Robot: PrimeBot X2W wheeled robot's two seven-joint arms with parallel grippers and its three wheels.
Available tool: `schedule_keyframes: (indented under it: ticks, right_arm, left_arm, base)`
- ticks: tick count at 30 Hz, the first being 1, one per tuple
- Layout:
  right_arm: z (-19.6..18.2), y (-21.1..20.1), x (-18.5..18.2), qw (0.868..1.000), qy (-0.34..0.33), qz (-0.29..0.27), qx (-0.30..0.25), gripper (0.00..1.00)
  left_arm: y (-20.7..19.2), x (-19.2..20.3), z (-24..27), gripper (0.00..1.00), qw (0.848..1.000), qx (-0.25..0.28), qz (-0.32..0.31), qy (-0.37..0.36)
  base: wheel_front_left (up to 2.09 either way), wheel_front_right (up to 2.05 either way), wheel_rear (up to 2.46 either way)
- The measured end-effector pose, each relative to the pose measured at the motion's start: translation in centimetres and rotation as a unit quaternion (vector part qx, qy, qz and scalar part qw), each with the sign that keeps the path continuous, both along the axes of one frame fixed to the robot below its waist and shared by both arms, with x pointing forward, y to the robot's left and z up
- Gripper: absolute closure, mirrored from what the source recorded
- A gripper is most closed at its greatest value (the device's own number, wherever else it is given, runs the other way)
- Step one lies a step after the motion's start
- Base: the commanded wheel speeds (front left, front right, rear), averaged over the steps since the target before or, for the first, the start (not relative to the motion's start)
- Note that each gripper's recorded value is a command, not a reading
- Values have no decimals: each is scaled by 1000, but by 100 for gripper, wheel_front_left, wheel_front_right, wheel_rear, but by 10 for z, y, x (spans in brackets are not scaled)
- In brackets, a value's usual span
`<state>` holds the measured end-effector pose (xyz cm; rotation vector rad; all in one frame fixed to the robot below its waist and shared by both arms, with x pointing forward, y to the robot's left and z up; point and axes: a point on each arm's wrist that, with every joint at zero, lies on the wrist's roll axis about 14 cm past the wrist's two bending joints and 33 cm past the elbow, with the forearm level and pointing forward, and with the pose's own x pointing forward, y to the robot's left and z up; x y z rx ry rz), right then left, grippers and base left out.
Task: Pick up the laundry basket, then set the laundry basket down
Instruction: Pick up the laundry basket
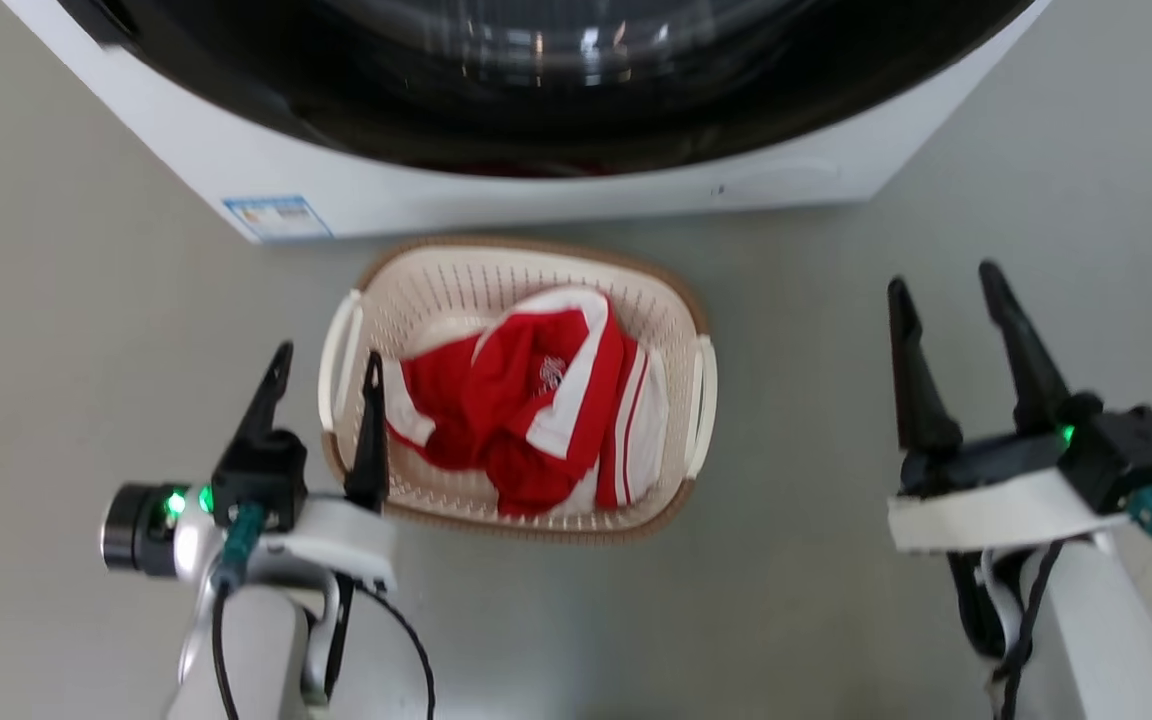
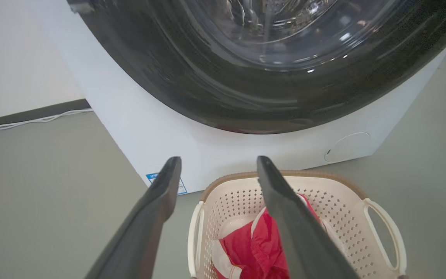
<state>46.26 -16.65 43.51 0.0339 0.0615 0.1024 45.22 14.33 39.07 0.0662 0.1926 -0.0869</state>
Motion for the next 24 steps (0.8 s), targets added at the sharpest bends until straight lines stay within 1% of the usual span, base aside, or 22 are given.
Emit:
schedule_keyframes:
  ticks: [10,12,18,24]
  right_arm:
    - [-42,2,46,1000,15,4,1,0]
    - [-57,4,53,1000,24,7,4,0]
    - [-80,3,61,999,37,8,2,0]
    - [-96,-1,63,999,47,3,2,0]
  left_arm:
    - [4,37,-83,0,997,4,2,83]
    - [7,42,-110,0,994,7,6,110]
    - [17,44,-155,0,987,18,21,159]
    - [41,49,-186,0,980,40,48,187]
  base:
    - [0,0,0]
    - [0,0,0]
    - [0,0,0]
    - [0,0,0]
